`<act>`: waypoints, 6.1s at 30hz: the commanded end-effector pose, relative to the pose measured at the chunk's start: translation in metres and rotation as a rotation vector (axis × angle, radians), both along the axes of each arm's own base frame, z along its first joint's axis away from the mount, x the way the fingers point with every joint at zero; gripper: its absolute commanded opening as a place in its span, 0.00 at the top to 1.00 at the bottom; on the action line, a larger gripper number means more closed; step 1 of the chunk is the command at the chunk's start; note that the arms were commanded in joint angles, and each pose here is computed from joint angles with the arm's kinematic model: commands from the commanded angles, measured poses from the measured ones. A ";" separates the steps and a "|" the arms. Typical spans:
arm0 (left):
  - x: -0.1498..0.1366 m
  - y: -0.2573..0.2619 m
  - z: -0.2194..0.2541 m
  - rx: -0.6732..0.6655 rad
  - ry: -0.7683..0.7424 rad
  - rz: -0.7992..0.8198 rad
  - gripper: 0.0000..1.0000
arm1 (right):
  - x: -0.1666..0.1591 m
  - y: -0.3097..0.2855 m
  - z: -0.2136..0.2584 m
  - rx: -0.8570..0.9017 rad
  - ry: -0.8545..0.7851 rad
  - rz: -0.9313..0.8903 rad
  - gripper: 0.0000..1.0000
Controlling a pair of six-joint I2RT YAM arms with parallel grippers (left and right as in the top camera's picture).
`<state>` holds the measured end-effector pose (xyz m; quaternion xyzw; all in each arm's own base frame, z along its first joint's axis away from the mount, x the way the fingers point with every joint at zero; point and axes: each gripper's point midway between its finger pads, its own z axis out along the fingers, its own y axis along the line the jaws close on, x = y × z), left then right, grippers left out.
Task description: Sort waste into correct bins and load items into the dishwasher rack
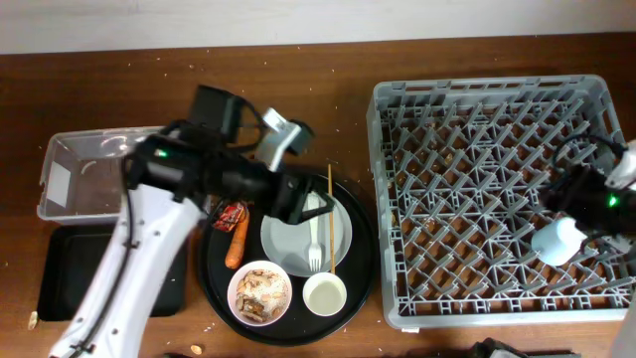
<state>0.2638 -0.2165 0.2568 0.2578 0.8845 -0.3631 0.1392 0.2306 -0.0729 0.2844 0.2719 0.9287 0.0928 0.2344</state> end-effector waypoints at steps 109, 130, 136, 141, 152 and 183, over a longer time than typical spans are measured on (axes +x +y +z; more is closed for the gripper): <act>0.002 0.080 -0.094 0.530 0.079 0.547 0.20 | -0.028 0.139 0.050 0.016 -0.129 0.562 0.25; -0.034 0.170 0.000 0.582 -0.085 0.806 0.01 | 0.081 0.321 -0.273 -0.139 0.591 0.737 0.82; -0.034 0.169 0.000 0.580 -0.086 0.806 0.01 | 0.078 0.312 -0.214 -0.151 0.510 0.745 0.96; -0.034 0.170 0.000 0.581 -0.085 0.806 0.01 | 0.102 0.225 -0.097 -0.247 0.236 0.625 0.96; -0.034 0.170 0.000 0.581 -0.085 0.806 0.01 | 0.074 0.290 -0.135 -0.133 0.244 0.761 0.48; -0.034 0.170 0.000 0.581 -0.085 0.806 0.01 | 0.090 0.188 -0.165 -0.269 0.314 0.548 0.54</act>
